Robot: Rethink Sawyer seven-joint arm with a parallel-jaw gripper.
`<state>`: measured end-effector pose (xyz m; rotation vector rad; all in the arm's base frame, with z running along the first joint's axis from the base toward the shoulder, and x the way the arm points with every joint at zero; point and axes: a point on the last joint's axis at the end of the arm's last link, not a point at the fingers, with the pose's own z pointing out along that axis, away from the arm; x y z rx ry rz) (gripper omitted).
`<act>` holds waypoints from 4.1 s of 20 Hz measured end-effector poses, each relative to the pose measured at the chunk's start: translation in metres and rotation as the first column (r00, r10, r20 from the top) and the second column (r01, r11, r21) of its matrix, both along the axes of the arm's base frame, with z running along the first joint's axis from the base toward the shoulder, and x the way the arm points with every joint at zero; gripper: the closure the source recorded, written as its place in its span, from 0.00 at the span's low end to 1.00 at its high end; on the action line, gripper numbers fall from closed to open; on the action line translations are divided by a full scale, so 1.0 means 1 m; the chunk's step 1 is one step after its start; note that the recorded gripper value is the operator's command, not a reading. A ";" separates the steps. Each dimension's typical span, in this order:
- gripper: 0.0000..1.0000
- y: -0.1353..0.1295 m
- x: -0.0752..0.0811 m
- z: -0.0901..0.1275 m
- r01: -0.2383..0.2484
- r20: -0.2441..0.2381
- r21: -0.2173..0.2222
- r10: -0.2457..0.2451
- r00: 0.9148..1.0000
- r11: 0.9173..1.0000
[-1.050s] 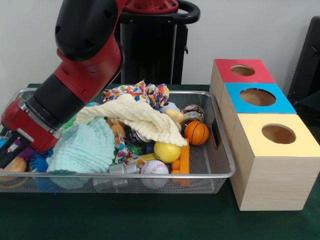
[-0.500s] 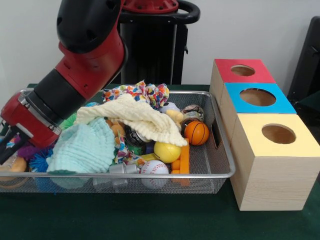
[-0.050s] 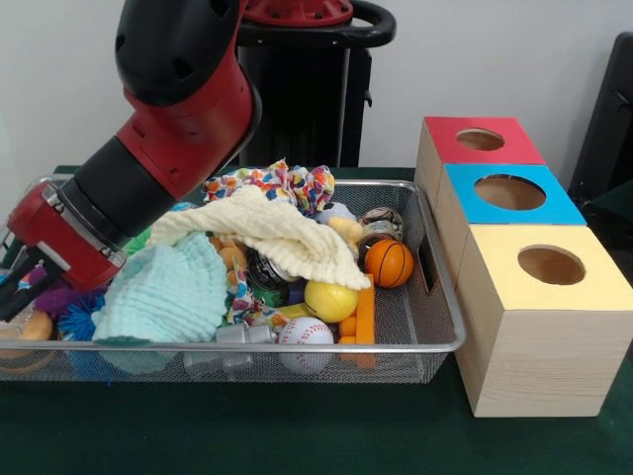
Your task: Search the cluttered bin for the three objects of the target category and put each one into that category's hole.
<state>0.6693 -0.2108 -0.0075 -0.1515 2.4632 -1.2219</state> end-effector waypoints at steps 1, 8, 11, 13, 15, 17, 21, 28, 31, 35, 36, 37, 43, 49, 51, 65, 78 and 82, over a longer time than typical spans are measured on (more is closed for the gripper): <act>1.00 0.001 0.000 -0.001 0.003 0.000 0.002 -0.003 1.000 1.000; 1.00 0.006 0.000 -0.004 0.011 0.005 0.018 -0.011 1.000 1.000; 0.00 0.006 0.000 -0.003 0.013 0.006 0.019 -0.013 1.000 1.000; 0.00 0.006 0.000 -0.003 0.013 0.007 0.019 -0.013 1.000 1.000; 0.00 0.006 0.000 -0.003 0.013 0.007 0.019 -0.013 1.000 1.000; 0.00 0.006 0.000 -0.003 0.013 0.007 0.019 -0.013 1.000 1.000; 0.00 0.006 0.000 -0.003 0.013 0.007 0.018 -0.014 1.000 1.000; 0.00 0.005 -0.001 -0.002 0.023 0.006 0.013 -0.023 1.000 1.000; 0.00 0.006 -0.004 -0.002 0.066 0.004 -0.003 -0.066 0.998 0.998; 0.00 0.007 -0.008 -0.005 0.122 -0.016 -0.017 -0.122 0.992 0.992; 0.00 0.007 -0.009 -0.006 0.132 -0.025 -0.018 -0.132 0.991 0.991; 0.00 0.005 -0.012 -0.010 0.148 -0.046 -0.024 -0.149 0.988 0.989; 0.00 -0.003 -0.023 -0.028 0.163 -0.130 -0.011 -0.163 0.978 0.987; 0.00 -0.006 -0.034 -0.037 0.176 -0.173 0.012 -0.171 0.970 0.984; 0.00 -0.007 -0.035 -0.036 0.181 -0.174 0.021 -0.175 0.969 0.983; 0.00 -0.004 -0.027 -0.035 0.209 -0.150 0.078 -0.196 0.969 0.975; 0.00 -0.001 -0.028 -0.037 0.213 -0.158 0.104 -0.195 0.968 0.972; 0.00 -0.005 -0.027 -0.035 0.217 -0.159 0.107 -0.199 0.967 0.970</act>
